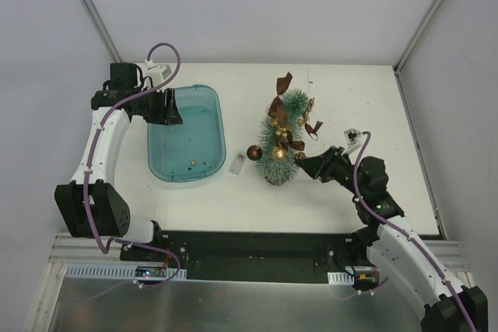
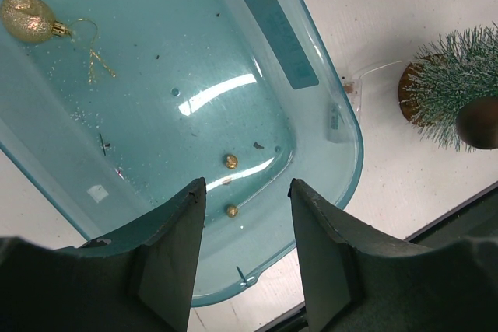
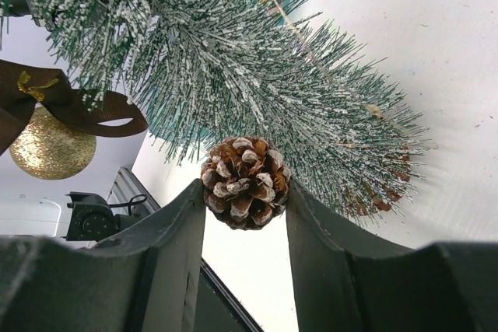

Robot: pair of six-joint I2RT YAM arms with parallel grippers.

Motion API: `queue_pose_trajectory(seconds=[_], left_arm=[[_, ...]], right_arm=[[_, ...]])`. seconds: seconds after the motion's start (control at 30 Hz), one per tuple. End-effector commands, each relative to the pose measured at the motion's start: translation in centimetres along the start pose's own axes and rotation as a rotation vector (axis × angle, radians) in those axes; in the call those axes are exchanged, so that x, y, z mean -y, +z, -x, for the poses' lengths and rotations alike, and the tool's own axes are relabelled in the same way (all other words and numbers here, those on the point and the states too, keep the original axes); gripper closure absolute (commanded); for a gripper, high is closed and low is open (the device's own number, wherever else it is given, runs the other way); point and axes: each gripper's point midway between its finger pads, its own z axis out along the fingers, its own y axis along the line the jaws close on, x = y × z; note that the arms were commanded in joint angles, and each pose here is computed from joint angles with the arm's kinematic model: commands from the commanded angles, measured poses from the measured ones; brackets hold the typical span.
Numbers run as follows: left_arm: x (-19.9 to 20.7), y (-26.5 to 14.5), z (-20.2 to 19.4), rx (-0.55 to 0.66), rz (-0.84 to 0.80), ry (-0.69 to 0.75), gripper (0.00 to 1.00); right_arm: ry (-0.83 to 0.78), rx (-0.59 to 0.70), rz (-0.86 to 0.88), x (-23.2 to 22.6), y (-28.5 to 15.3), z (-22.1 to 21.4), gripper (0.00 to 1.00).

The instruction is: Decorate the small christmas tree

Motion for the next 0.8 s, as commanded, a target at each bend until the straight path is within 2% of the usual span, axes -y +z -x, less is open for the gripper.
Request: queue_pose_trajectory(seconds=[0.0, 0.37, 0.77], left_arm=[[1.0, -1.0, 0.3, 0.029, -0.016, 0.007, 0.53], [0.9, -1.0, 0.4, 0.030, -0.013, 0.009, 0.53], [1.0, -1.3, 0.5, 0.040, -0.007, 0.012, 0.53]], right_arm=[[-0.054, 0.066, 0.061, -1.8, 0.4, 1.8, 0.76], [-0.093, 0.102, 0.012, -1.0, -0.8, 1.8, 0.52], [-0.091, 0.087, -0.008, -0.4, -1.2, 1.1, 0.43]])
